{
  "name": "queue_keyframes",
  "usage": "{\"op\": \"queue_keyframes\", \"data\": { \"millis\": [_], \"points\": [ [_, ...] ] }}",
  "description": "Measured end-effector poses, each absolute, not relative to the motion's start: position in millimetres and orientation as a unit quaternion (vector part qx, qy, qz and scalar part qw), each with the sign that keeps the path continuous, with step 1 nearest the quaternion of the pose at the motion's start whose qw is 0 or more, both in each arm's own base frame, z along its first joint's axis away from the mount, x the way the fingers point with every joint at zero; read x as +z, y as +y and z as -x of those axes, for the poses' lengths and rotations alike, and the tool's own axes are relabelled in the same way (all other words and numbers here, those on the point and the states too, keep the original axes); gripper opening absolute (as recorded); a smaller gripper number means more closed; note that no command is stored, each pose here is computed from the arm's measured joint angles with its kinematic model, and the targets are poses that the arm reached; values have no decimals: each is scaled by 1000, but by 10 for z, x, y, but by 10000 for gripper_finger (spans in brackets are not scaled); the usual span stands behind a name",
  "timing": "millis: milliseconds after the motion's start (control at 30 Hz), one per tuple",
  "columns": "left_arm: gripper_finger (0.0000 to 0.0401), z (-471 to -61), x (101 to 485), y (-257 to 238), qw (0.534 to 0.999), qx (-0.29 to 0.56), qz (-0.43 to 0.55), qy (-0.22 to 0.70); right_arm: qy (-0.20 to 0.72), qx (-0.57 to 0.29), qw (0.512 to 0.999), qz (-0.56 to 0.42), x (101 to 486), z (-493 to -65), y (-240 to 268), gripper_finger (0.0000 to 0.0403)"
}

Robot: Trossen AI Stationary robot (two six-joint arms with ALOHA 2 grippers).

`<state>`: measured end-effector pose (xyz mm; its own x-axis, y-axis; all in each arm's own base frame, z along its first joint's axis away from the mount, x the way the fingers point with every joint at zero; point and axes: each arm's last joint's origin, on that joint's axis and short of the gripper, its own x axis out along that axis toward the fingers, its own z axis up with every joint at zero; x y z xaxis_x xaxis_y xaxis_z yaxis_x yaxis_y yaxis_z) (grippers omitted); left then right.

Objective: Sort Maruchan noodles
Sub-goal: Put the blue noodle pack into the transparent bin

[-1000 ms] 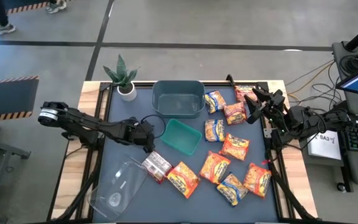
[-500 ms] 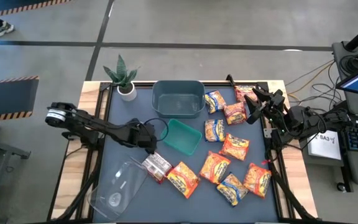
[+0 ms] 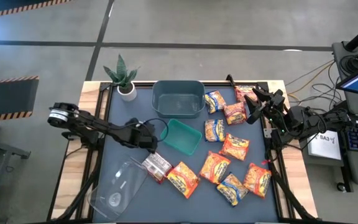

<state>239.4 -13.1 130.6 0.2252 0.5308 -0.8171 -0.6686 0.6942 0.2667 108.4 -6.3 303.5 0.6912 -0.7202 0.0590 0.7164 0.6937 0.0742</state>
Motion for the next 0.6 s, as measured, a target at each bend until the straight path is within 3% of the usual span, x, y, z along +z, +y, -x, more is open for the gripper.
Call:
{"op": "queue_keyframes", "data": {
  "millis": [167,600],
  "points": [
    [8,-2369,1371,-133,785,378,88,484,-42,-391,919,-23,3036,-1084,-63,240],
    [0,-2226,1857,-118,837,349,114,405,-42,-391,919,-24,3037,-1084,-63,240]
  ]
}}
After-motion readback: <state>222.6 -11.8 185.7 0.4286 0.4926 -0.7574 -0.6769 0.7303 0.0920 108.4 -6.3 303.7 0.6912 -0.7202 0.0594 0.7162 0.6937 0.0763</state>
